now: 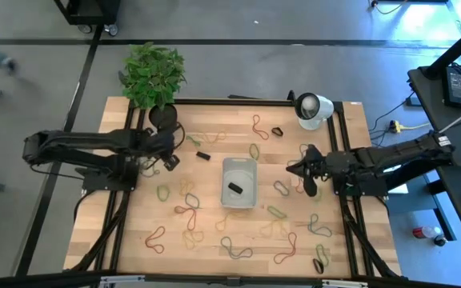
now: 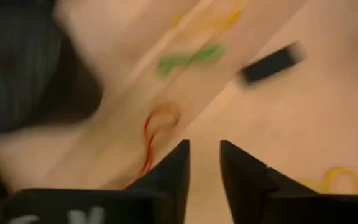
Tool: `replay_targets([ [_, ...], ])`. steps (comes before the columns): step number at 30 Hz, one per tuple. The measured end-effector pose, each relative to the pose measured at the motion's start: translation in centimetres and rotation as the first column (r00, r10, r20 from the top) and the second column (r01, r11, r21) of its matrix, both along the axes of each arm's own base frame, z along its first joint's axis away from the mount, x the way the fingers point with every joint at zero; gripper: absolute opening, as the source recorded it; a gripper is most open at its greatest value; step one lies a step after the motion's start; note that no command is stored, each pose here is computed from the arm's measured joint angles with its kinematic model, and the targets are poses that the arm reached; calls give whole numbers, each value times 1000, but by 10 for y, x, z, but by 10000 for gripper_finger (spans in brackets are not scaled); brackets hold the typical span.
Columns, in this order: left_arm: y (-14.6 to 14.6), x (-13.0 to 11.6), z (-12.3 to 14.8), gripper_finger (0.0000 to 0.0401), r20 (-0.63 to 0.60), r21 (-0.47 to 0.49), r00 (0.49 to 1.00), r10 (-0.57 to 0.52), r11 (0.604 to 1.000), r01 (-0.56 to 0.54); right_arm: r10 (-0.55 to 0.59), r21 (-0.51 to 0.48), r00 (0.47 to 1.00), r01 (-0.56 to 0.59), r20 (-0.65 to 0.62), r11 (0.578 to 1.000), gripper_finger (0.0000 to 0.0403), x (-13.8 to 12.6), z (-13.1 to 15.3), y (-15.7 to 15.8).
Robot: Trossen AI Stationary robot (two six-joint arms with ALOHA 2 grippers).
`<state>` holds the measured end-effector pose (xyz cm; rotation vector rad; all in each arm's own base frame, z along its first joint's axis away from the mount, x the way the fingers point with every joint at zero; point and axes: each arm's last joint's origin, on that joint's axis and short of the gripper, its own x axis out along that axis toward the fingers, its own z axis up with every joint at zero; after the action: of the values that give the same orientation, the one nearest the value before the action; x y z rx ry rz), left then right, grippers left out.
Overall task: Pick and place rubber bands into bin
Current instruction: Put the red rubber band into the gray bin
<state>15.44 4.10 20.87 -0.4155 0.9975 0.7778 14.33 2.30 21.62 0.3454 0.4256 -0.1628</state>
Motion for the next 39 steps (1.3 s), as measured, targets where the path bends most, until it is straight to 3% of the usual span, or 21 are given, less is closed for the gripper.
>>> replay_targets([
  [3,12,2,-12,137,-69,-75,992,110,991,-115,11,14,1000,-11,-1,1000,2,1,0,-3],
  [9,36,11,-34,177,-157,-119,961,226,962,-245,-7,30,1000,7,6,1000,2,1,1,-7],
  [13,46,16,-47,178,-223,-126,957,184,969,-215,-40,83,999,38,25,996,2,2,2,-8],
  [19,59,19,-66,168,-300,-114,931,208,961,-251,-114,166,993,105,43,980,2,3,3,-9],
  [26,70,22,-84,158,-377,-165,916,138,963,-213,-238,203,969,221,62,954,2,3,4,-12],
  [30,75,21,-86,133,-357,-243,928,105,949,-201,-278,209,958,259,68,943,2,2,4,-13],
  [37,80,18,-86,17,-302,-333,951,59,929,-163,-342,218,936,319,78,923,2,2,5,-14],
  [39,80,18,-85,8,-297,-354,953,61,920,-169,-354,232,932,328,79,916,2,2,5,-14],
])
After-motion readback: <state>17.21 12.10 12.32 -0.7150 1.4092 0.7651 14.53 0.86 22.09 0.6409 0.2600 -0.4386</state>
